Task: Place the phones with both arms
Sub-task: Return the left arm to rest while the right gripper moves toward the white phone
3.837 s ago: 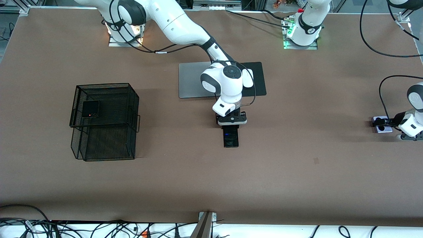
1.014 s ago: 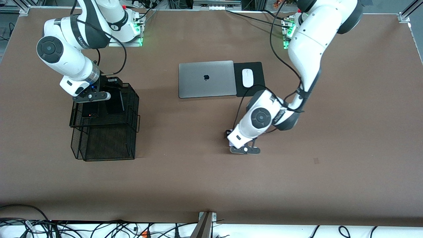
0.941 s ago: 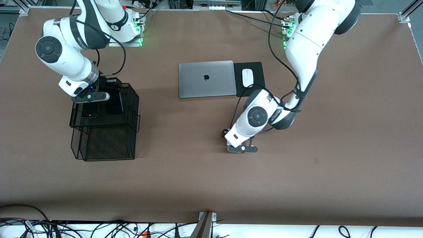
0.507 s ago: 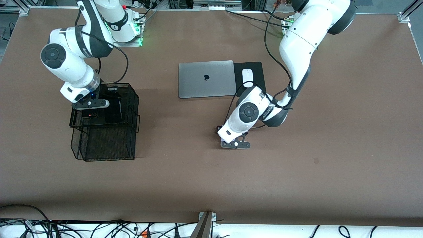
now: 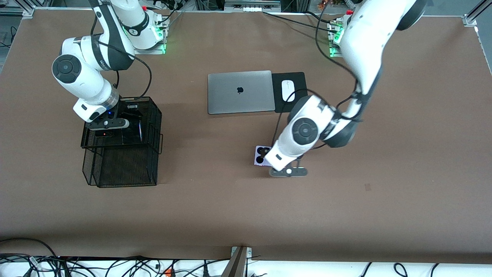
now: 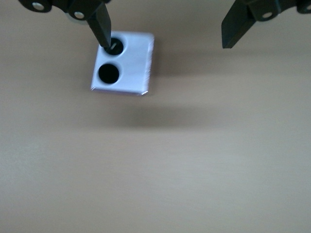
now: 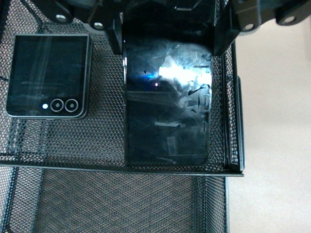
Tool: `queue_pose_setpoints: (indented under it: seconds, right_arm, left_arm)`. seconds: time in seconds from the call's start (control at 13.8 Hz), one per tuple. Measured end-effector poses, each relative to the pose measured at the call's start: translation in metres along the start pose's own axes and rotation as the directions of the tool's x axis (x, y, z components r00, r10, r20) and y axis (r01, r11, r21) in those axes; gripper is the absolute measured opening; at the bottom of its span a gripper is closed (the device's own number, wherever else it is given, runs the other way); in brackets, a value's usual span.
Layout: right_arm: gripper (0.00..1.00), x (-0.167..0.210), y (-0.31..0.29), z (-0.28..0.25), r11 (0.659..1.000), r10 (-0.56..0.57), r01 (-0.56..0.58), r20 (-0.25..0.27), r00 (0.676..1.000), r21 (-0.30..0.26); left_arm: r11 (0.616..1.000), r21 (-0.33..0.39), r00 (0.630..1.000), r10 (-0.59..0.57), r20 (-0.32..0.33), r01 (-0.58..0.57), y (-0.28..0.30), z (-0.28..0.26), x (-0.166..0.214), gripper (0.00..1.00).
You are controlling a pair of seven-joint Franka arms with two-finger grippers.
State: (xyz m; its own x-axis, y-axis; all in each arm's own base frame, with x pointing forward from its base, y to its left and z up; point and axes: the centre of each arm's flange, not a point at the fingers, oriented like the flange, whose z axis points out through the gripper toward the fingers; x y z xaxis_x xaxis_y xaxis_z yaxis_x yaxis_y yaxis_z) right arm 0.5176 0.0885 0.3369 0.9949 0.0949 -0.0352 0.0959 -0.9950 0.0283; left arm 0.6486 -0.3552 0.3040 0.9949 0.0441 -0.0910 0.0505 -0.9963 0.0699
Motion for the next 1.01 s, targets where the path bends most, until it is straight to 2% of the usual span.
queue_pose_setpoints:
  seconds: [0.29, 0.36, 0.51, 0.65, 0.87, 1.01]
  right_arm:
    - [0.78, 0.0, -0.001, 0.014, 1.0, 0.006, -0.006, 0.027, 1.0, -0.009]
    - [0.82, 0.0, -0.001, 0.018, 1.0, 0.013, -0.013, 0.035, 0.999, -0.012]
    - [1.0, -0.001, -0.001, 0.025, 1.0, 0.024, -0.023, 0.058, 0.998, -0.019]
    - [1.0, 0.002, -0.002, 0.014, 0.999, 0.028, -0.026, 0.096, 0.995, -0.023]
    - [1.0, 0.021, -0.005, -0.041, 0.999, 0.029, -0.027, 0.129, 0.991, -0.022]
    - [1.0, 0.032, -0.02, -0.083, 1.0, 0.015, -0.015, 0.104, 0.994, -0.001]
  left_arm:
    - [0.993, 0.069, 0.993, 0.087, 0.074, -0.093, -0.104, -0.116, 0.006, 1.0]
    - [0.991, 0.07, 0.991, 0.108, 0.083, -0.113, -0.141, -0.139, 0.01, 1.0]
    - [0.988, 0.07, 0.986, 0.129, 0.109, -0.137, -0.209, -0.182, 0.008, 1.0]
    - [0.989, 0.08, 0.984, 0.112, 0.141, -0.124, -0.25, -0.224, -0.011, 1.0]
    - [0.992, 0.093, 0.992, 0.07, 0.107, -0.08, -0.282, -0.279, -0.038, 1.0]
    - [0.993, 0.107, 0.996, 0.051, 0.071, -0.059, -0.3, -0.298, -0.051, 1.0]
